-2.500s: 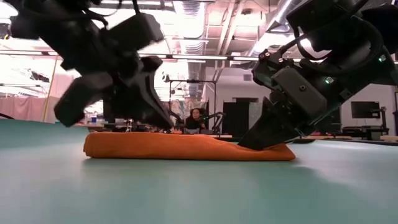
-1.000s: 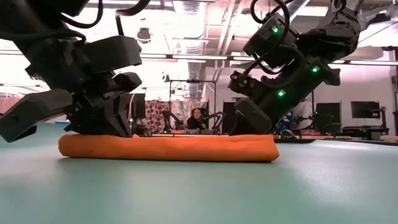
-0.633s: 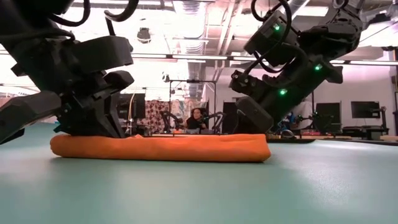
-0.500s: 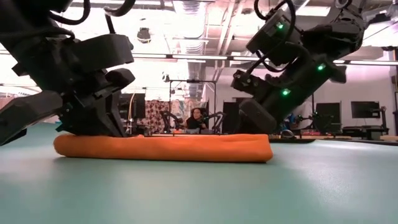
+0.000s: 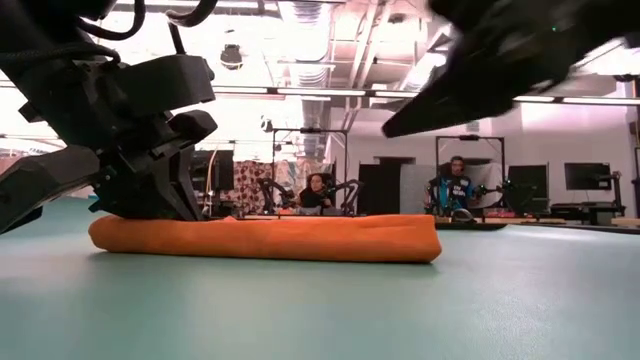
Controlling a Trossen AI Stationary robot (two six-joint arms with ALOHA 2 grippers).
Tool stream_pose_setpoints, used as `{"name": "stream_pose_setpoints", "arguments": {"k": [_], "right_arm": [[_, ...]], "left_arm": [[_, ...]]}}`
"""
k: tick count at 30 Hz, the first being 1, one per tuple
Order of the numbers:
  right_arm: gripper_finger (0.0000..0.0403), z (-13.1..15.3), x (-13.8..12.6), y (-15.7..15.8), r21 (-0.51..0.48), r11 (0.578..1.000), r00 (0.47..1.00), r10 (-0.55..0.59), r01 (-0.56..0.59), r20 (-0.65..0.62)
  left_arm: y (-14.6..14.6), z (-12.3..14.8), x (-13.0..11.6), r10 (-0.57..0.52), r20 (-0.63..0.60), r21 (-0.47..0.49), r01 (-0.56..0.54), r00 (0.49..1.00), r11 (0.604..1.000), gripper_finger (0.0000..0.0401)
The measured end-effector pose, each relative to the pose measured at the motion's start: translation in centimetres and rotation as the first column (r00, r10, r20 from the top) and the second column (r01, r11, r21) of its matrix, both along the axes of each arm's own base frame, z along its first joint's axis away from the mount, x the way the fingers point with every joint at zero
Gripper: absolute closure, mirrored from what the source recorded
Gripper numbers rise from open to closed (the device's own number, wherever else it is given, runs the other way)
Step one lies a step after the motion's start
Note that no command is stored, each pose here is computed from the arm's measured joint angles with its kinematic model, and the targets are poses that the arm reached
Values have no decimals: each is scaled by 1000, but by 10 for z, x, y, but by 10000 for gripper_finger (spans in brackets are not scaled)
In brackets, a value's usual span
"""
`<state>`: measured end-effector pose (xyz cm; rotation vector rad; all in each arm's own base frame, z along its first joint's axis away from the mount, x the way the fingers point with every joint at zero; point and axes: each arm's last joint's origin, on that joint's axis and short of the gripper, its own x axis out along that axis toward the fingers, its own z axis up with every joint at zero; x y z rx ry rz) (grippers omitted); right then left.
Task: Roll towel into tight, uniform cylinder
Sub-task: Roll the orange table napkin
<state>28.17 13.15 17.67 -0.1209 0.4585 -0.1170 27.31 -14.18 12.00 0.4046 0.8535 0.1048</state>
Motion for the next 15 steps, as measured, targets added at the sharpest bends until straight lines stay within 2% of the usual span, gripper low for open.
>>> {"name": "stream_pose_setpoints", "arguments": {"k": [3, 7, 15], "right_arm": [[305, -11, -2, 22, -39, 996, 997, 81, -80, 19], [284, -34, 6, 31, -47, 997, 997, 69, -67, 41], [154, -68, 20, 32, -36, 997, 993, 68, -65, 92]], "left_arm": [[0, 0, 0, -6, -4, -9, 6, 1000, 1000, 401], [0, 0, 0, 6, 1, -25, -6, 1000, 1000, 401], [-1, 0, 0, 32, 4, -60, -32, 999, 998, 401]]}}
